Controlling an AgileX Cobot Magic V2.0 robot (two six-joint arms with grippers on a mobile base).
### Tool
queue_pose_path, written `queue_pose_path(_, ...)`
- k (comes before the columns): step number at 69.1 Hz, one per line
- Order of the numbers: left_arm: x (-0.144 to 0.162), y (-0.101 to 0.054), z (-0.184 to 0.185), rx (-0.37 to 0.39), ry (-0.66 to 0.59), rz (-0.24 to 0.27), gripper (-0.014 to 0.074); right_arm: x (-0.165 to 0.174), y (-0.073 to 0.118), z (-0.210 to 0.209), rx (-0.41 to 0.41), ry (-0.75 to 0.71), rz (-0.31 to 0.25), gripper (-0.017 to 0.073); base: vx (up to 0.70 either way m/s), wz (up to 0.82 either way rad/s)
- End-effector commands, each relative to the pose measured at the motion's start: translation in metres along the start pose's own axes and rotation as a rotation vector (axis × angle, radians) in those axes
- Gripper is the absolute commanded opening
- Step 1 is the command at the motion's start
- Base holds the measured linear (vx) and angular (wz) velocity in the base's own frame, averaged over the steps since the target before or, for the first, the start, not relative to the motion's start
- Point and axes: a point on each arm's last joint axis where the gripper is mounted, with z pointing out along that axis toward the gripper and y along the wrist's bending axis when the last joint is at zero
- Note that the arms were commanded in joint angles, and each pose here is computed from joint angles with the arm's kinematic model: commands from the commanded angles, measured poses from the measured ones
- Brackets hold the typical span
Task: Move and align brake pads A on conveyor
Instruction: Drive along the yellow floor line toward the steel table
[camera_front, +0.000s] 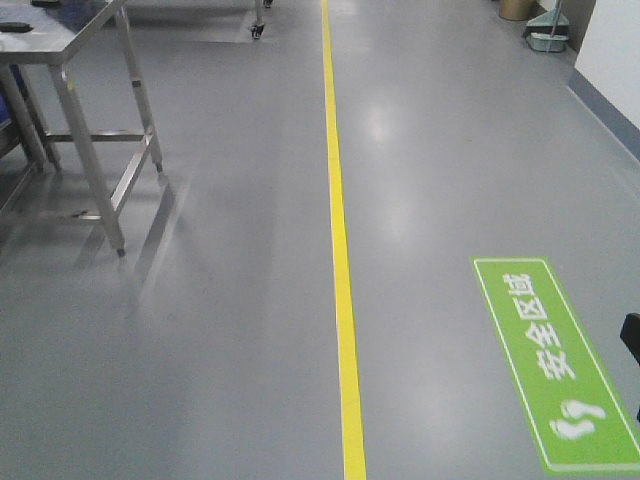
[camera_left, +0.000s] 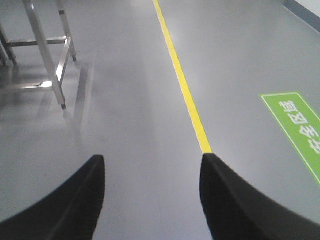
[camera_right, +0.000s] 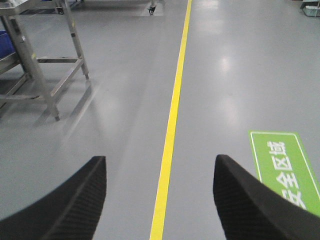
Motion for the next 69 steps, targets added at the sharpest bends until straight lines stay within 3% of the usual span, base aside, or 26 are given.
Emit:
queue_pose_path(1,-0.0134,-0.0003,-0.0033,0.003,-0.085,-0.011,0.0397,-0.0142,0.0004,-0.0013,-0.001,-0.085,-0.004,0.0450,0.83,-0.05)
queue_pose_path(69,-0.0134,-0.0003,-0.0031,0.003,-0.084,-0.011,0.0397,-0.0142,0.0004,-0.0013,-0.001,-0.085,-0.004,0.0450,0.85,-0.01)
